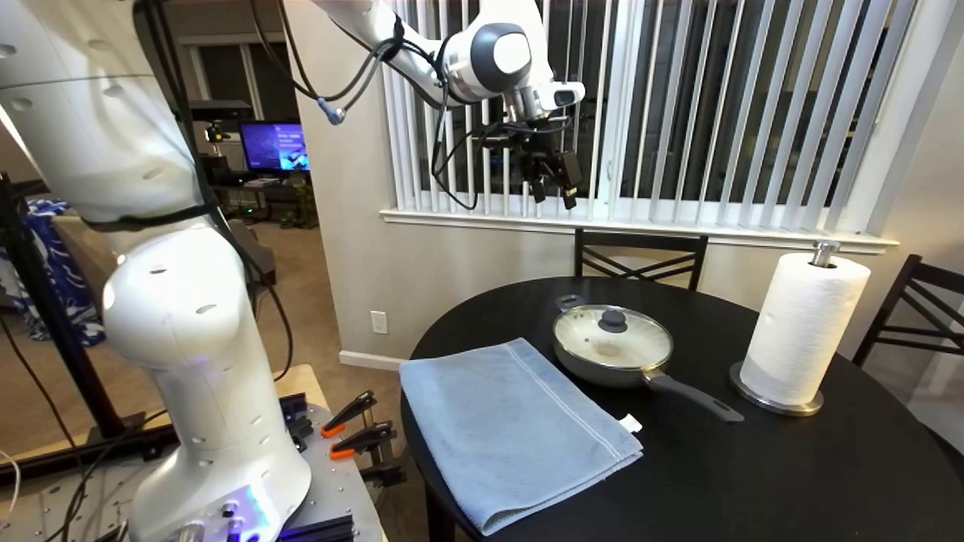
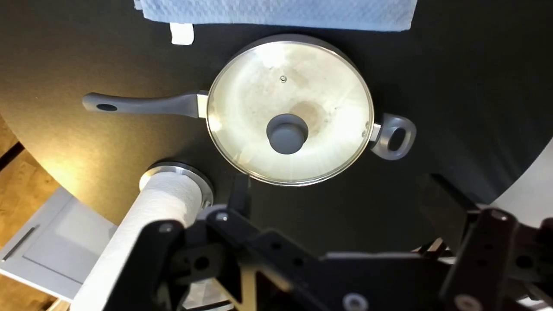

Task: Take the lid off the pot

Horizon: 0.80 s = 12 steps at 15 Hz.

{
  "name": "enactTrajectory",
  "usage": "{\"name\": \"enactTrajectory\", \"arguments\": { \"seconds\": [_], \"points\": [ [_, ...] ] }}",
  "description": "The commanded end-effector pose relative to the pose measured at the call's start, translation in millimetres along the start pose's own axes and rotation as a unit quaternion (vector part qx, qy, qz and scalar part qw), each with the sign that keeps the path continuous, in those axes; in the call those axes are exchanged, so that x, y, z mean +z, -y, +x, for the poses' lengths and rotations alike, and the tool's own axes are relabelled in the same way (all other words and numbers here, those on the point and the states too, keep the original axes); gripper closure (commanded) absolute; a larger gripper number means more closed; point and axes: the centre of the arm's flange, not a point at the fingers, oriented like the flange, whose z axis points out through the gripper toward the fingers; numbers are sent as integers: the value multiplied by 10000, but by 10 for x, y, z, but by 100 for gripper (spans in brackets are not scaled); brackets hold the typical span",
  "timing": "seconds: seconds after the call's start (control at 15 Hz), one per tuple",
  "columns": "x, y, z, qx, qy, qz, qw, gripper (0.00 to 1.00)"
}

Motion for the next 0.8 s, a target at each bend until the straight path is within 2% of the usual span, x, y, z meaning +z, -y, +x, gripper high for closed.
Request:
{"name": "enactTrajectory", "arguments": {
  "seconds": [0.0, 0.13, 0.27, 0.4, 0.53, 0.73],
  "points": [
    [0, 1, 0, -1, 0, 0, 10000, 0],
    [69, 40, 15, -42, 46, -28, 10000, 0],
    [371, 88, 156, 36, 243, -368, 9990, 0],
    [873, 71, 286, 89, 375, -594, 9975, 0],
    [1304, 93, 314, -1, 601, -465, 9971, 0],
    [1803, 124, 415, 10, 717, 133, 9973, 0]
  ]
}}
